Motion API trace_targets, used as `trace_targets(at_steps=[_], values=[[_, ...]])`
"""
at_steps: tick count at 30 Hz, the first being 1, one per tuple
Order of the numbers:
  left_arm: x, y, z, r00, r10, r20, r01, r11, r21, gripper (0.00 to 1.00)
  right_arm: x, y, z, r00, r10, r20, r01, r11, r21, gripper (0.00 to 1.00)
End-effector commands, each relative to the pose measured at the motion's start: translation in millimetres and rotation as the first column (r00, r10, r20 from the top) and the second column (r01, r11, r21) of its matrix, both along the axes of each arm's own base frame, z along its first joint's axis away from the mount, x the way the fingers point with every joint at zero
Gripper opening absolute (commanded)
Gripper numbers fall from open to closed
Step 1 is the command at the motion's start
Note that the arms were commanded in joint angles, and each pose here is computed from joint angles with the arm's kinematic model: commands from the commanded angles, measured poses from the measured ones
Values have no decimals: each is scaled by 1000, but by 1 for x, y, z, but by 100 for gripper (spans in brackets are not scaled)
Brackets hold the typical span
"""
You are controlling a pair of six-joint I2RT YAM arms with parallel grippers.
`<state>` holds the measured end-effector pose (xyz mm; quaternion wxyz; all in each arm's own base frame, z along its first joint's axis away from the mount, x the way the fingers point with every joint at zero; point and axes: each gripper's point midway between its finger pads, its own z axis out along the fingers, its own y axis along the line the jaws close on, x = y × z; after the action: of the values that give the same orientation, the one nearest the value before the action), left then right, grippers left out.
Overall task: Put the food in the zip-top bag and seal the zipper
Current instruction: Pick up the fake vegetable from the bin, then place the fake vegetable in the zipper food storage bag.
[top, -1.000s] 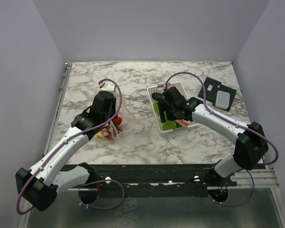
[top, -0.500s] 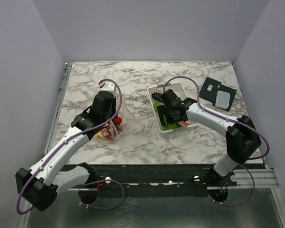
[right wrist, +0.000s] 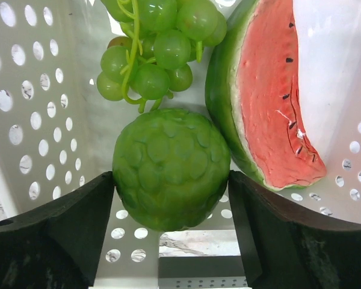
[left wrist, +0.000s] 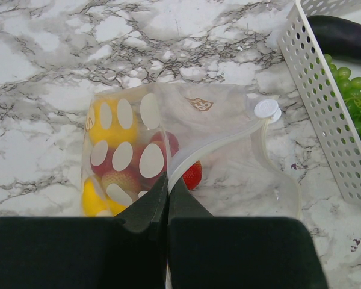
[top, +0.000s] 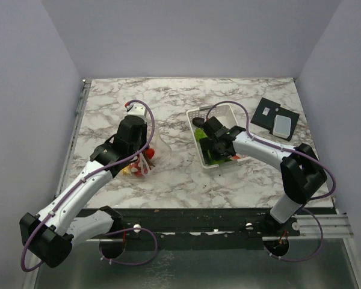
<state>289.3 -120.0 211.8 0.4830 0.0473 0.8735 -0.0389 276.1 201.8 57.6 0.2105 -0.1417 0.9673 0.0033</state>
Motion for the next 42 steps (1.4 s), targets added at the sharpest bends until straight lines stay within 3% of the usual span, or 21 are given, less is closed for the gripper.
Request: trace_targets(at_steps=[1, 7, 10, 18, 27, 42], values=[[0, -2, -1, 1000, -17, 6, 17, 1000, -9, 0, -7, -6, -10, 999, -6, -33, 5, 1000, -24, 76], [0, -2, 0, 1000, -16, 7, 16, 1000, -9, 0, 1, -5, 11, 999, -22, 28, 22, 1000, 1, 54], [0, -2, 0, 1000, -15, 8, 16, 1000, -9, 0, 7, -4, 29, 997, -31, 72, 30, 999, 21, 49], [0, -2, 0, 1000, -15, 8, 15, 1000, -9, 0, 15, 13, 80, 987, -19, 160, -3, 990, 140, 45], [0, -2, 0, 1000, -16, 8, 16, 1000, -8, 0, 10, 53, 141, 960, 50, 277, -141, 937, 320, 44], [-1, -2, -1, 1000, -16, 5, 16, 1000, -9, 0, -20, 147, 200, 893, 202, 401, -411, 729, 548, 44]])
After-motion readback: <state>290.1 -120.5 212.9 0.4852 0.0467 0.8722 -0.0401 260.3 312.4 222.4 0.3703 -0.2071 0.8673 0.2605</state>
